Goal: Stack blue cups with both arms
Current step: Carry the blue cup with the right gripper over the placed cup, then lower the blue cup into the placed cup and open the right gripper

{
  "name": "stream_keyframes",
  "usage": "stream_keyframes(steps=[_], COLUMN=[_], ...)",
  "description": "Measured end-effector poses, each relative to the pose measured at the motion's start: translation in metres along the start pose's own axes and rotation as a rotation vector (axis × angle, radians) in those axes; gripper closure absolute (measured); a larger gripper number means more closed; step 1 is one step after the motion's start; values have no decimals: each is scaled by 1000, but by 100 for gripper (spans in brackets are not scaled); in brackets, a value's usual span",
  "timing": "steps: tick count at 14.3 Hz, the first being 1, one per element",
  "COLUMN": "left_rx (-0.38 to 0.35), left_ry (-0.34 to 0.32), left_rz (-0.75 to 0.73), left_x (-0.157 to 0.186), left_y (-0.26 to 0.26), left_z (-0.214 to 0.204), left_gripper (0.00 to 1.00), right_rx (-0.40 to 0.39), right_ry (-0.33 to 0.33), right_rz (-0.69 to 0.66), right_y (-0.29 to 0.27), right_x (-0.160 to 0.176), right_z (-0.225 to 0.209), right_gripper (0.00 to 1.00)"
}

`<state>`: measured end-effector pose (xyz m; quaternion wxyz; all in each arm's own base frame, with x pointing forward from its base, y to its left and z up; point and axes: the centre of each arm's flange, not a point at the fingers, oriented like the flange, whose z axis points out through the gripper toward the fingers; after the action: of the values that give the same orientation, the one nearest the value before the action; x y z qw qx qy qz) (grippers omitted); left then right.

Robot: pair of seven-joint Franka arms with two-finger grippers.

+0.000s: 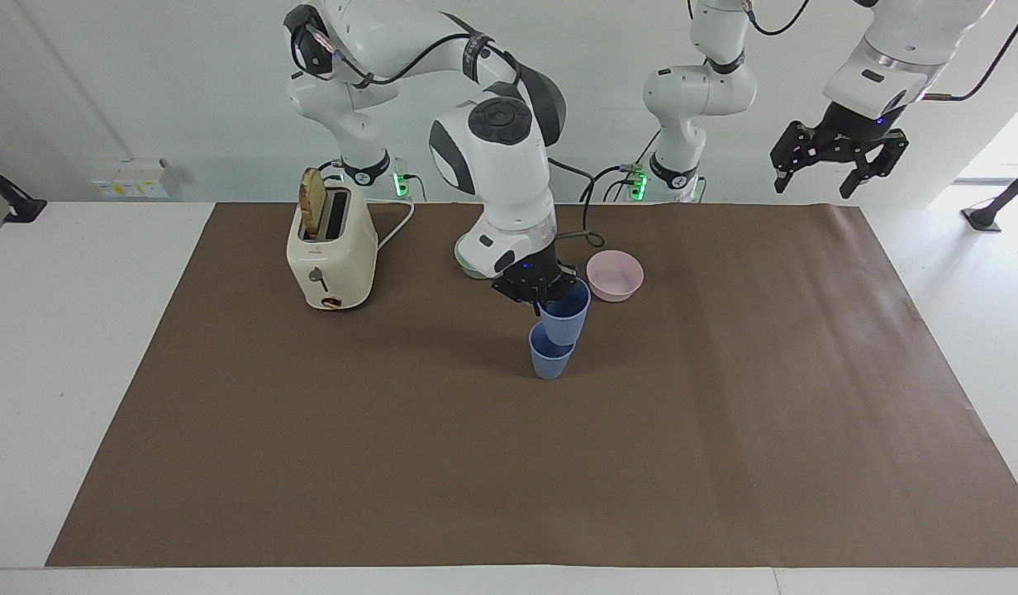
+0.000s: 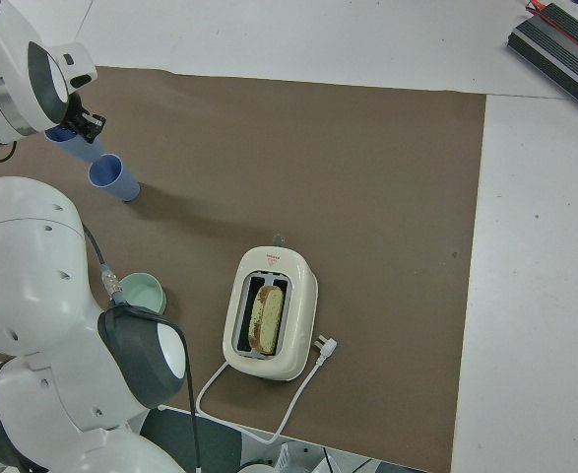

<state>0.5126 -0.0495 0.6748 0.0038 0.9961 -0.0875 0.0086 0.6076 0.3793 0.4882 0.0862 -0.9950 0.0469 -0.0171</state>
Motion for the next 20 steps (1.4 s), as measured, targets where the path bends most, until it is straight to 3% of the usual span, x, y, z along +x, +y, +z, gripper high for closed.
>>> stream_keyframes(steps=[20], left_rx=[0], left_ry=[-1], left_rz=[0], left_x=[0], left_y=[0], left_z=[0], left_gripper=[0], right_rx=[-47], right_ry=[-33], right_rz=[9], right_y=[11], right_x=[6], right_z=[35], right_gripper=[96])
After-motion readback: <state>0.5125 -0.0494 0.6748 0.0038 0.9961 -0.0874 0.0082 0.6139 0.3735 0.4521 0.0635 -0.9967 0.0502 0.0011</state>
